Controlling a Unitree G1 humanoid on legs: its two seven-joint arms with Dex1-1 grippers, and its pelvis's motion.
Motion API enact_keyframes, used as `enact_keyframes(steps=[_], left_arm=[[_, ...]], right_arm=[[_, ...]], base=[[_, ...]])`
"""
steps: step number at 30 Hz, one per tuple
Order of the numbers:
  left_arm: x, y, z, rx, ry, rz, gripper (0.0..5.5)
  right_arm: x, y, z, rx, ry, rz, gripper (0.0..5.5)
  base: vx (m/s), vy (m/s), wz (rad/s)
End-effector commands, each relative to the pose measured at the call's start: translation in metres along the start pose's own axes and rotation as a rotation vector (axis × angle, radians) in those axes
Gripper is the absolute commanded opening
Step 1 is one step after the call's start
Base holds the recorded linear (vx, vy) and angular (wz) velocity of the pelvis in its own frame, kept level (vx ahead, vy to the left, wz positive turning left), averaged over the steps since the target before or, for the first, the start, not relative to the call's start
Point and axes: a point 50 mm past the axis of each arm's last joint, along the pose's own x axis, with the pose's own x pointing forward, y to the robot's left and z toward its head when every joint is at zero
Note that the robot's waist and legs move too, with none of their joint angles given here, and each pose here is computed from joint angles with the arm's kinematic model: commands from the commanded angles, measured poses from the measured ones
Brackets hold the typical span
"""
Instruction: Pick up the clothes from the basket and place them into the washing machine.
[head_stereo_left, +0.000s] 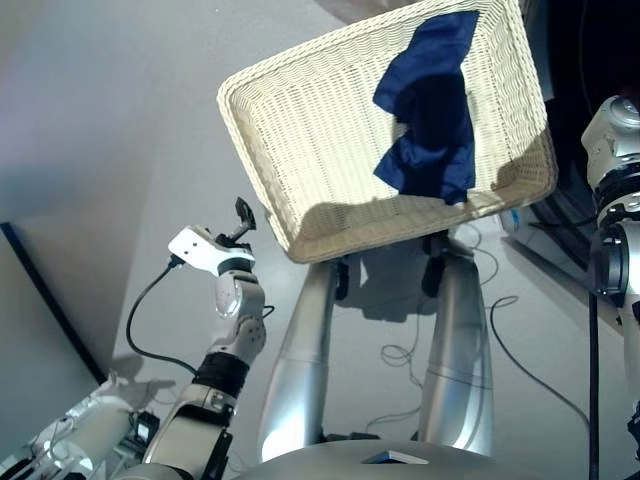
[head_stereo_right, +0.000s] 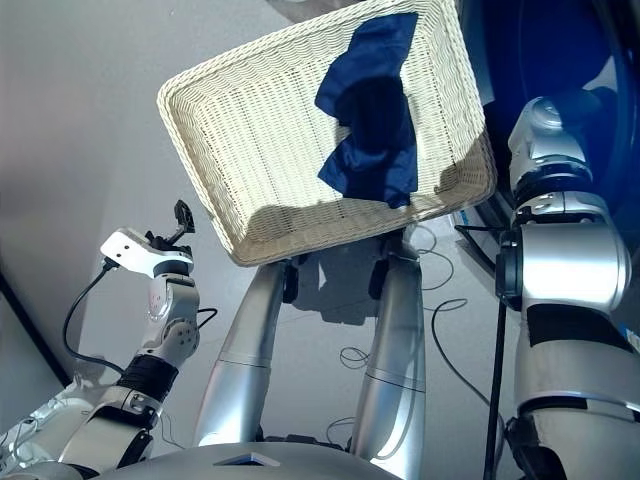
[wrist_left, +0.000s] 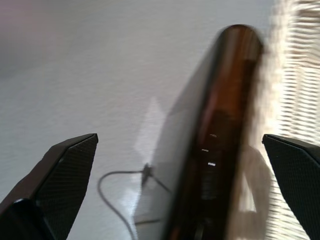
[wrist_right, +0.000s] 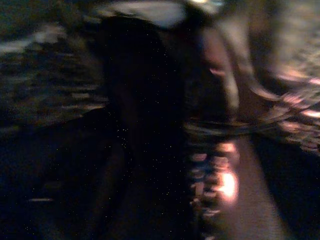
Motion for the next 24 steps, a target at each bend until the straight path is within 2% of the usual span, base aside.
enact_keyframes(steps=[1, 6, 15, 17, 24], left_arm=[[0.002, 0.028, 0.01, 0.012, -0.043, 0.075, 5.5], [0.003, 0.04, 0.009, 0.008, -0.019, 0.09, 5.5], [0.002, 0.045, -0.005, 0.021, 0.062, 0.037, 5.5], [0.004, 0.043, -0.004, 0.031, 0.061, 0.011, 5.5], [0.012, 0.031, 0.003, 0.022, 0.019, -0.014, 5.5]], right_arm=[[-0.015, 0.015, -0.004, 0.044, -0.068, 0.203, 5.5], [-0.028, 0.024, -0.024, 0.011, -0.027, 0.421, 5.5], [-0.1, 0.073, -0.051, -0.089, -0.017, 0.952, 5.5], [-0.116, 0.081, -0.059, -0.105, 0.014, 1.024, 5.5], [-0.14, 0.095, -0.066, -0.026, 0.105, 1.045, 5.5]], base=[[0.0, 0.0, 0.0], [-0.014, -0.038, -0.013], [-0.003, -0.006, 0.019], [0.0, 0.0, 0.0], [0.0, 0.0, 0.0]])
